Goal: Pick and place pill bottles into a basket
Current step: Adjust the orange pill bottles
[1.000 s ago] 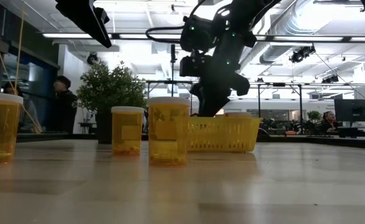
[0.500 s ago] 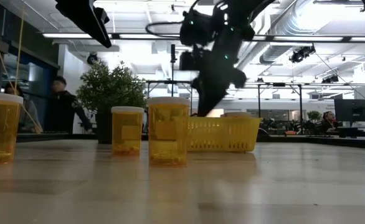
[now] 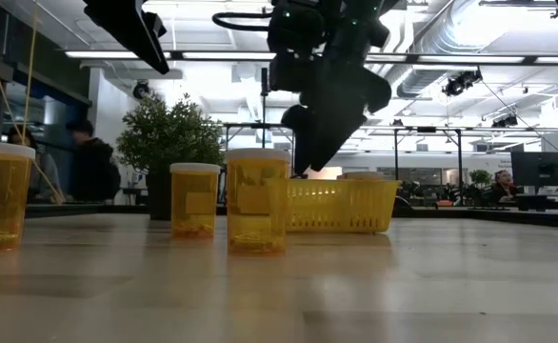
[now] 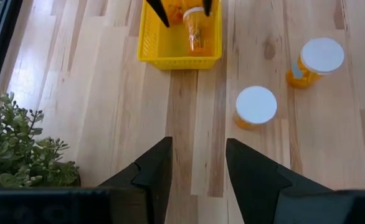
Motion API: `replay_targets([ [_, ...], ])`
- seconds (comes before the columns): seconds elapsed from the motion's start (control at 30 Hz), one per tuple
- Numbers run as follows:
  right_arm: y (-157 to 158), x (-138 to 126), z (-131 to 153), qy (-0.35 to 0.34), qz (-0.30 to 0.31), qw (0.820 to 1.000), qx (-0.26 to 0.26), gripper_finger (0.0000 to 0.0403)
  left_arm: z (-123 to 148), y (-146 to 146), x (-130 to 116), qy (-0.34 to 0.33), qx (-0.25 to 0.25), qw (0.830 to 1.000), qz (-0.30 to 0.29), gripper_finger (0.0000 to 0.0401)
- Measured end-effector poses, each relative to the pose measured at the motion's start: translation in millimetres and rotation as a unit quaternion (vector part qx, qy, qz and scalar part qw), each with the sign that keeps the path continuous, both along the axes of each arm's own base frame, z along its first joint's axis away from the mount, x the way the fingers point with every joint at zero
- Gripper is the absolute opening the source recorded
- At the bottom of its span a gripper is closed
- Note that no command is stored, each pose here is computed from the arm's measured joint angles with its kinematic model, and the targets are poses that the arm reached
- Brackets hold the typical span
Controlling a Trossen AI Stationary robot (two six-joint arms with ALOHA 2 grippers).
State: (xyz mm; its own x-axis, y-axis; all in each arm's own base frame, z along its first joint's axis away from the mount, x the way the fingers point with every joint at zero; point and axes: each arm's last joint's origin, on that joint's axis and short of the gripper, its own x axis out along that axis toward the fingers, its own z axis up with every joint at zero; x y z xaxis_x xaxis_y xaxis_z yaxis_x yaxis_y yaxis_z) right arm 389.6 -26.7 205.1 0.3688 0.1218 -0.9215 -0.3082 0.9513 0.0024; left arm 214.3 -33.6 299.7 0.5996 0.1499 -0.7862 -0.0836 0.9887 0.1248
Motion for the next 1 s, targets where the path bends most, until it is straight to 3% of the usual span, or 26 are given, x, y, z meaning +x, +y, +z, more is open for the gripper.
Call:
replay_targets([
  [0.13,6.2,0.7,-0.3,0.001,0.0,1.0,-0.024,0.0267,0.0,0.0,-0.1,0.0,0.0,1.0,0.0,0.0184],
  [0.33,3.3,-0.9,-3.8,0.007,-0.012,0.999,-0.042,0.0255,-0.2,0.0,-0.2,0.002,-0.001,1.0,-0.001,0.0184],
  [0.5,3.1,-5.2,-10.3,0.022,-0.014,1.0,-0.014,0.0241,-0.2,0.0,-0.2,0.002,-0.001,1.0,-0.001,0.0184],
  [1.0,5.9,-5.3,-11.0,0.021,-0.006,1.0,0.0,0.0234,-0.2,0.0,-0.2,0.001,-0.001,1.0,-0.001,0.0184],
])
